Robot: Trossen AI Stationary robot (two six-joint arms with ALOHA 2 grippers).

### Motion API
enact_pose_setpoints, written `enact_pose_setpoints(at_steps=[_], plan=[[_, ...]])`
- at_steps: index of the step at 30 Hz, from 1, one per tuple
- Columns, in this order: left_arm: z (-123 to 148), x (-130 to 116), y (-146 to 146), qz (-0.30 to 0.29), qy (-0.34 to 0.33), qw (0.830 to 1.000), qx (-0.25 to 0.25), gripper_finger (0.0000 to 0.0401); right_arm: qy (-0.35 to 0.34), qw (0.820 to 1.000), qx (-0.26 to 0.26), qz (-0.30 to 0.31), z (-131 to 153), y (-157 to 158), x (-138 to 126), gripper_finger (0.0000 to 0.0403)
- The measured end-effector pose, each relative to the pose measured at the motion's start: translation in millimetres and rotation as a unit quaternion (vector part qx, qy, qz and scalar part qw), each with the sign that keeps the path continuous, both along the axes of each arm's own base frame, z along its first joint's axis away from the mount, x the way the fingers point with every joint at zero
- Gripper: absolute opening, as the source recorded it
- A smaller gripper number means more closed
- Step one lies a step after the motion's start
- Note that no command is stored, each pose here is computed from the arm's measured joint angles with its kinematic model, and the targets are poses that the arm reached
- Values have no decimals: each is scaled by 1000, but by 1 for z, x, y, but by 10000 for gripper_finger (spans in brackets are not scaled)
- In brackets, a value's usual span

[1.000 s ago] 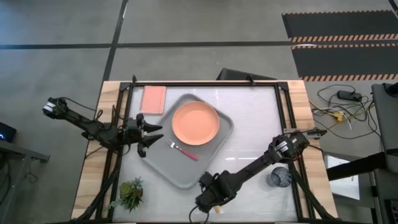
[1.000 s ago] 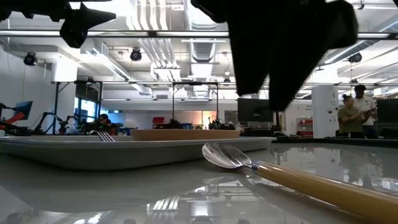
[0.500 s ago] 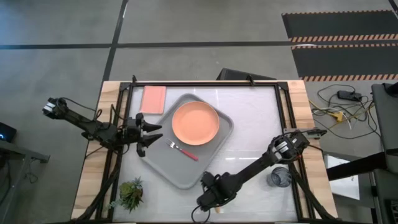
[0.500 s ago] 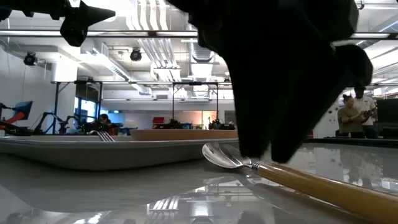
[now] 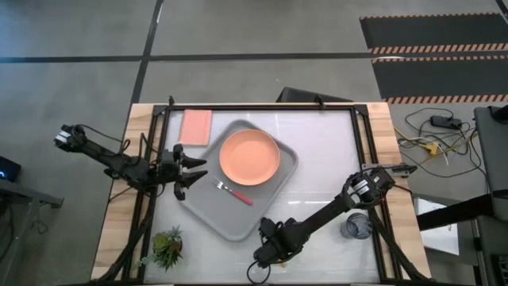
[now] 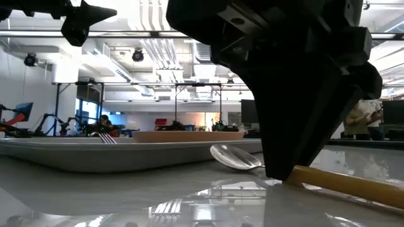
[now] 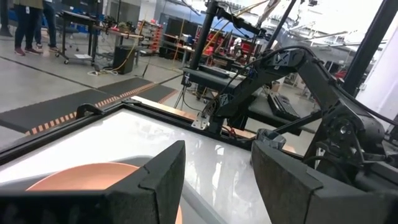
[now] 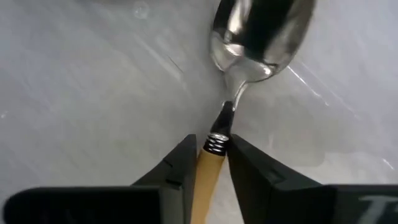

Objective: Pick and place plate/cup/fork/spoon on tray
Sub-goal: Put the yellow spoon on the gray serving tray to the left of the pink fork

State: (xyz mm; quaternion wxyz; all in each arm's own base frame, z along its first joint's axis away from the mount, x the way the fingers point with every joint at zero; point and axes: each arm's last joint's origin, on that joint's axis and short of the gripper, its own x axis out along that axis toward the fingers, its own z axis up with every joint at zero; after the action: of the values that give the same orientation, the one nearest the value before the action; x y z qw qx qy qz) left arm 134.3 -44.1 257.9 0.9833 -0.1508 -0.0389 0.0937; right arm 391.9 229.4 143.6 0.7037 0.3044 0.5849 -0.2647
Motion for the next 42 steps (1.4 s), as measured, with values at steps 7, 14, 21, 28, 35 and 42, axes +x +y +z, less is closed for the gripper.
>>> enact_pose_setpoints(at_steps=[7,14,21,28,35,42], plan=[[0,0,0,0,0,1000,0,168,9,1000,17,14,3,-2,0,28],[1,0,0,0,-3,1000,-1,168,22,999,27,16,16,-4,-6,27],[1,0,0,0,-3,1000,-2,168,3,999,45,26,43,-6,-10,26],[1,0,0,0,-3,1000,-2,168,-36,998,42,35,66,-16,-9,25],[1,0,0,0,-4,1000,-2,168,-72,994,49,62,68,-42,12,25],[1,0,0,0,-5,1000,-2,168,-98,990,66,79,70,-71,30,25]])
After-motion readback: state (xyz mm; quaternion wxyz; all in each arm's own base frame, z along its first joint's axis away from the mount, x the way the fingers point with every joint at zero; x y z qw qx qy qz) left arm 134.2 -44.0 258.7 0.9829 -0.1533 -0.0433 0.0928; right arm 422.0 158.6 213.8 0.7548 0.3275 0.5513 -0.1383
